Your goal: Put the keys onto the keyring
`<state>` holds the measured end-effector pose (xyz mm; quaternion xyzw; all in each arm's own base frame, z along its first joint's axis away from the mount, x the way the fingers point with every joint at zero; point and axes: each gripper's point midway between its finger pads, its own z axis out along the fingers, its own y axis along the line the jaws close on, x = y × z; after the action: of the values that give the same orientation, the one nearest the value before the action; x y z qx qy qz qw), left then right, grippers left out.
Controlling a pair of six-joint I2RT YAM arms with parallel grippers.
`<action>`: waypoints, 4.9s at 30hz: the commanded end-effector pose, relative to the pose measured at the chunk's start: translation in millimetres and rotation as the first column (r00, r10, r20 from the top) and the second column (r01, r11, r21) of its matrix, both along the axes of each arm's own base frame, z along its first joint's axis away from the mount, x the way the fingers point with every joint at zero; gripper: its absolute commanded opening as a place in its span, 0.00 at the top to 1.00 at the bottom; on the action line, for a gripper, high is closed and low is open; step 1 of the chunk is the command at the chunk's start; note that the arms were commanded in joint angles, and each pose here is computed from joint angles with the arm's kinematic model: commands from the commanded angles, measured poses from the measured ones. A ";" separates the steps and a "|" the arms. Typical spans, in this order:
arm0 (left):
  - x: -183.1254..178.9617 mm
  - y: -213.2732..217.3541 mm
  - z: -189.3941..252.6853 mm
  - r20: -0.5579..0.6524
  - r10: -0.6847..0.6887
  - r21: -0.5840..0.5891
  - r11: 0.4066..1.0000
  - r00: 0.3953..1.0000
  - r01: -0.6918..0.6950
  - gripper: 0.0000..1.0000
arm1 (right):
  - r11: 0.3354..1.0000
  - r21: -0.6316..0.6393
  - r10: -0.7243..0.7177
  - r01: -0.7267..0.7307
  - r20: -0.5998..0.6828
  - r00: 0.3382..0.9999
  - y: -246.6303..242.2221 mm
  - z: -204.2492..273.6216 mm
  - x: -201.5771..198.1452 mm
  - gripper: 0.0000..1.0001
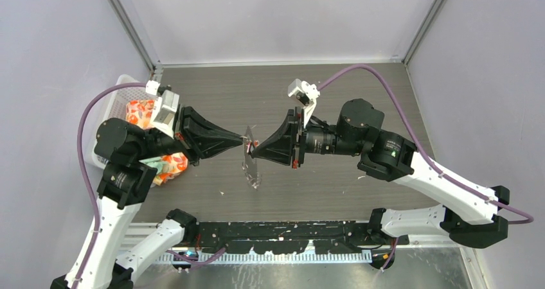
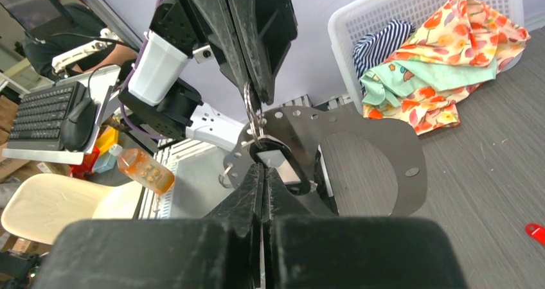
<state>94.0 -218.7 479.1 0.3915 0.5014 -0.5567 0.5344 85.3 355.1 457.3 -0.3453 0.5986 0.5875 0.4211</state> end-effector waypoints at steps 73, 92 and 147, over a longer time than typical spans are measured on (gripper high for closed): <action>-4.6 0.8 -73.8 0.013 -0.185 0.342 0.924 0.983 0.170 0.66 | 0.902 -0.394 0.199 -0.176 0.018 0.980 16.8 -22.0 4.3 0.99; -1.3 2.8 -87.3 0.023 -0.177 0.376 0.913 0.984 0.156 0.89 | 0.867 -0.448 0.244 -0.218 0.000 0.970 21.6 -36.4 3.4 0.99; -13.5 -1.5 -61.3 0.050 -0.203 0.255 0.949 0.978 0.184 1.00 | 0.982 -0.161 0.102 -0.096 0.032 0.994 -13.6 -9.5 4.6 0.59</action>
<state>91.9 -220.5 397.9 0.5046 0.5502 -0.5122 0.4246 83.0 329.4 439.1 -0.4318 0.6348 0.5290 0.3615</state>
